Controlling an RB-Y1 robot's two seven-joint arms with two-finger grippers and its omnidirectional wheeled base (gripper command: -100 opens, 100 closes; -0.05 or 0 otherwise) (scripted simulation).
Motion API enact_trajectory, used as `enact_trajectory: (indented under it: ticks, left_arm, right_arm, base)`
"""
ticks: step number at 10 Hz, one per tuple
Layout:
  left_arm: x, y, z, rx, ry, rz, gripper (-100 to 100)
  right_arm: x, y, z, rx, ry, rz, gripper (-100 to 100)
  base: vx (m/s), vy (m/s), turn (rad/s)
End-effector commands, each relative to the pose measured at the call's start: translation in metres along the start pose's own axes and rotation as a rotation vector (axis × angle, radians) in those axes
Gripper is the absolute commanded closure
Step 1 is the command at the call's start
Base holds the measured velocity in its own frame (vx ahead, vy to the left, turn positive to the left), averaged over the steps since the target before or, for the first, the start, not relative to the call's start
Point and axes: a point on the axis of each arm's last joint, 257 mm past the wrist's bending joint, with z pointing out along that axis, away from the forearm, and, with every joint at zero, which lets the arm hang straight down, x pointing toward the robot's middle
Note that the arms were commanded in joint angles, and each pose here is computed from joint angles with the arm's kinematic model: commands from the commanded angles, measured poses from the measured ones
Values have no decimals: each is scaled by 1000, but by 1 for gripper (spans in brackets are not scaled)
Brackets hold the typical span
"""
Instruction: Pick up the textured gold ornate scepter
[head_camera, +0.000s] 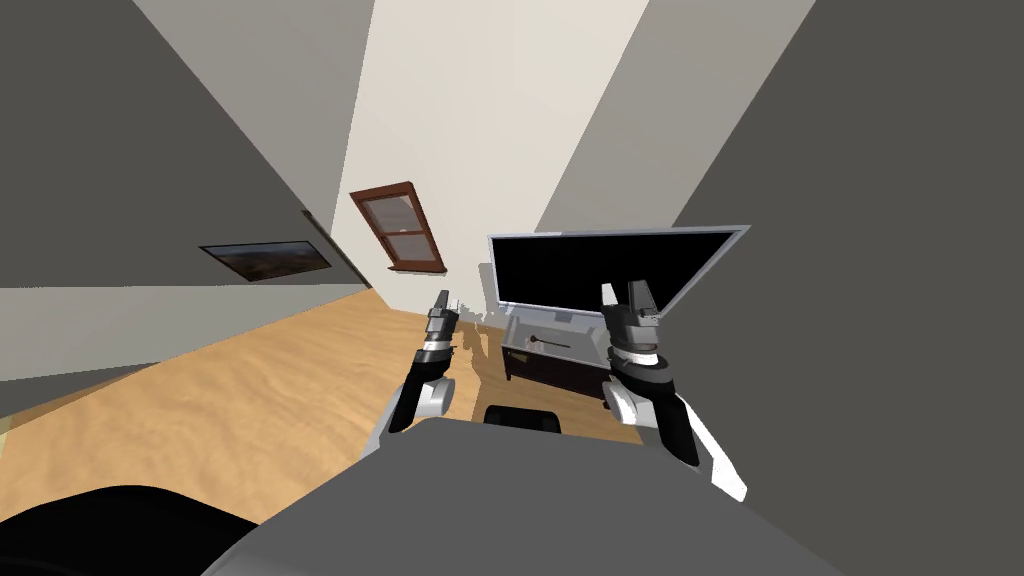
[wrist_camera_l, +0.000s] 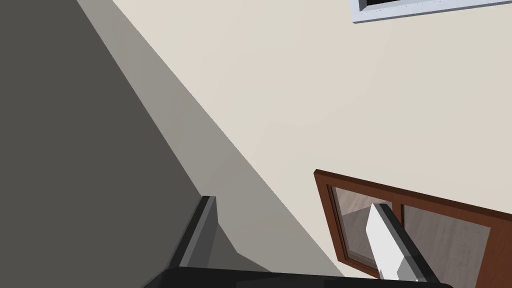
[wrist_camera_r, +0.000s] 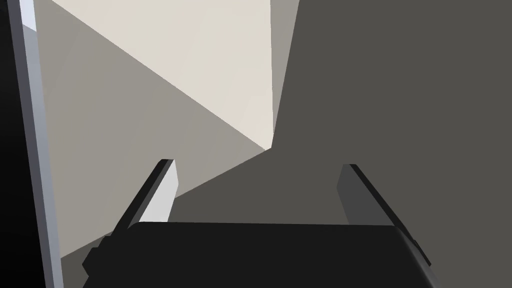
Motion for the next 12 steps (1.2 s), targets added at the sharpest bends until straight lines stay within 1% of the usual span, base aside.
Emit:
enact_trajectory:
  ticks: [1,3,5,6,8,9,10,11,12]
  left_arm:
    - [0,0,0,0,0,0,0]
    - [0,0,0,0,0,0,0]
    - [0,0,0,0,0,0,0]
    - [0,0,0,0,0,0,0]
    - [0,0,0,0,0,0,0]
    - [0,0,0,0,0,0,0]
    - [0,0,0,0,0,0,0]
    - [0,0,0,0,0,0,0]
    - [0,0,0,0,0,0,0]
  right_arm:
    - [8,-1,5,-26,33,-24,-100]
    - [23,-11,7,-38,84,-55,-100]
    - [43,-27,6,-41,153,-94,-100]
    - [44,-31,5,-32,155,-94,-100]
    - [69,-48,0,-30,241,-141,-100]
    - [70,-58,-5,-7,247,-142,-100]
    - [70,-59,-5,-5,247,-142,-100]
    - [83,-69,-10,-1,297,-170,-100]
    - [84,-76,-14,15,301,-171,-100]
  base:
    - [-138,78,97]
    - [-123,104,120]
    - [-101,92,151]
    - [-69,69,66]
    - [-50,80,172]
    - [-18,58,66]
    - [0,17,-26]
    - [1,33,160]
    - [1,29,87]
